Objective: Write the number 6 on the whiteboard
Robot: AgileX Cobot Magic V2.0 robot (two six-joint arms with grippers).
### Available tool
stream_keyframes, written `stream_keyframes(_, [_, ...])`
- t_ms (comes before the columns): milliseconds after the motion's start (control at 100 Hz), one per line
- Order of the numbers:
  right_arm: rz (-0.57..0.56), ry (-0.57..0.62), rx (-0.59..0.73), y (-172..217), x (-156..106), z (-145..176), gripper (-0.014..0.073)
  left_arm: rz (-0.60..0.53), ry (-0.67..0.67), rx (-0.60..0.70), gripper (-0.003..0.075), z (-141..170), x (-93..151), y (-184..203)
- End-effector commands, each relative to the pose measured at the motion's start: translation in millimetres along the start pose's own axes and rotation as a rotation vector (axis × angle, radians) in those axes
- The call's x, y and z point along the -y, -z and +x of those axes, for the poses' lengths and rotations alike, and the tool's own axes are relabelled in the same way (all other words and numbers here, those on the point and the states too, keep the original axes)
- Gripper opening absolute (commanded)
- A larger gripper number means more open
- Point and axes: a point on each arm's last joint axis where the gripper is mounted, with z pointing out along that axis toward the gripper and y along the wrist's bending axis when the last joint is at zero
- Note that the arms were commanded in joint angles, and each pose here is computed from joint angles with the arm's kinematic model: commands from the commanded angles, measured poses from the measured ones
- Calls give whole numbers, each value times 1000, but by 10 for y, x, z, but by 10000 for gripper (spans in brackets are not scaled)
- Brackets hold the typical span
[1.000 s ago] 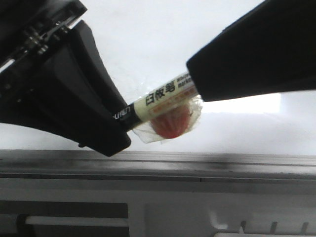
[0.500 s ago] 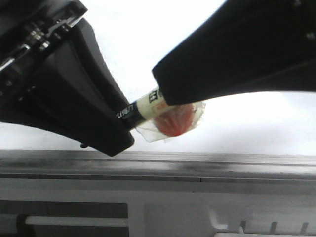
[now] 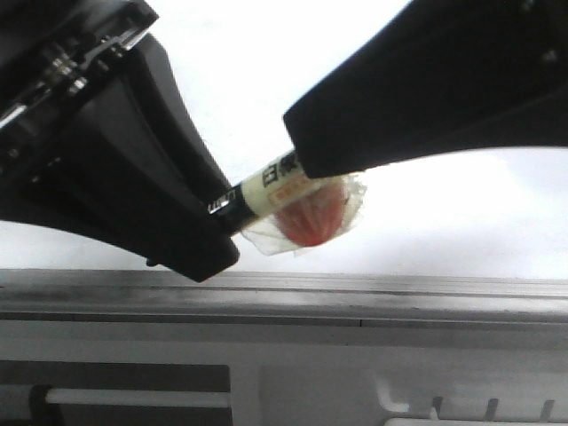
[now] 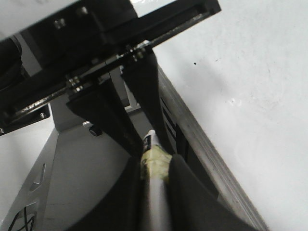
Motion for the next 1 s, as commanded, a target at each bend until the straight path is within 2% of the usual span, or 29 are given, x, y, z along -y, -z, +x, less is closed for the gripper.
stream_keyframes(0, [30,-4,59,38,26,-135,-71,-48,25,73,1,-129,-41,112])
stream_keyframes(90, [30,6,57,42,25,-133,-71,-40,37,76,118,-145,-42,124])
stream_keyframes(160, [28,20,54,46,22,-131,-70,-38,72,86,292,-185,-53,159])
stream_keyframes(200, [30,29,61,69,17,-139,-70,-48,107,102,428,-221,-65,201])
stream_keyframes(260, [35,50,73,109,10,-152,-69,-74,113,131,553,-280,-72,298])
stream_keyframes(290, [38,65,76,127,8,-156,-62,-98,124,154,595,-309,-81,373])
stream_keyframes(320, [43,75,83,146,7,-163,-56,-115,133,171,603,-326,-80,426])
stream_keyframes(420, [66,130,131,285,-12,-207,-53,-212,165,257,551,-361,-39,755])
stream_keyframes(500, [91,144,179,419,-16,-242,-53,-301,214,313,452,-307,23,1043])
stream_keyframes(600, [145,174,229,590,6,-270,-53,-495,307,411,323,-137,130,1405])
stream_keyframes(680, [207,198,259,716,45,-280,-53,-667,359,484,218,73,326,1615])
stream_keyframes(770, [280,215,255,775,122,-272,-53,-799,403,525,100,285,507,1674])
stream_keyframes(860, [354,218,231,775,231,-257,-53,-864,440,535,-22,484,674,1608])
stream_keyframes(990, [439,186,199,750,389,-233,-53,-868,516,568,-19,668,822,1461])
